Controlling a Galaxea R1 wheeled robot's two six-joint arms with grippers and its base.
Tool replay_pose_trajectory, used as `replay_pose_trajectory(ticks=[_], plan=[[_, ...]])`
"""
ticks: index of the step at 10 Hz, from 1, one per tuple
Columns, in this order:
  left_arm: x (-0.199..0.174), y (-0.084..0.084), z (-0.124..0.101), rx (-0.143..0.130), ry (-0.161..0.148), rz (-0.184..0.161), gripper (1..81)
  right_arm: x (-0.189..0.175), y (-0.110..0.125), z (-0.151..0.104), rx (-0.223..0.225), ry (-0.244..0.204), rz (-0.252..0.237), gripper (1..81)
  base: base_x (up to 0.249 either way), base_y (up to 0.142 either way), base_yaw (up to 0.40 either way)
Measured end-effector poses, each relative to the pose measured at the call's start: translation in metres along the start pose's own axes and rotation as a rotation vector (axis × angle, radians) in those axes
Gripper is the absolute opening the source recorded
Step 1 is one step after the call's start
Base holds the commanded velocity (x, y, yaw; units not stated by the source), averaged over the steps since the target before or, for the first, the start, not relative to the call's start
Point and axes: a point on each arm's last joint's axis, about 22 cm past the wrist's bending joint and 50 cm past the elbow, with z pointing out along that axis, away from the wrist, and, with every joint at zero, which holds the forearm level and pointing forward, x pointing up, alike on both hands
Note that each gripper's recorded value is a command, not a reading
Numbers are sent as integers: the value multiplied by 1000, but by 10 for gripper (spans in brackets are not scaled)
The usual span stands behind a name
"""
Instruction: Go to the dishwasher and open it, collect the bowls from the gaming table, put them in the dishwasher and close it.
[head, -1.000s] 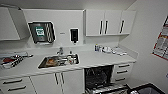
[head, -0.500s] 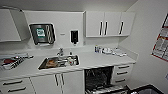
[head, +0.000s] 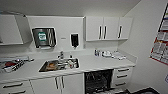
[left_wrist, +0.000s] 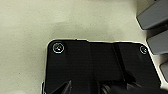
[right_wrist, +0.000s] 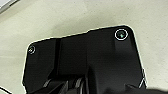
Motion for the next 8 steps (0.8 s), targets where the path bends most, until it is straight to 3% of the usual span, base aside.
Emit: replay_pose_trajectory(ticks=[1,4,6,8], plan=[[-2,0,0,0,-5,-2,811,-3,0,0,-1,-7,3,811,0,0,0],[-14,-1,1,5,-69,-22,811,-17,3,1,-9,-72,24,811,0,0,0],[-1,-1,4,4,-50,-19,811,-4,2,3,-8,-57,22,811,0,0,0],[-9,-1,2,5,-61,-21,811,-13,2,2,-9,-67,23,811,0,0,0]])
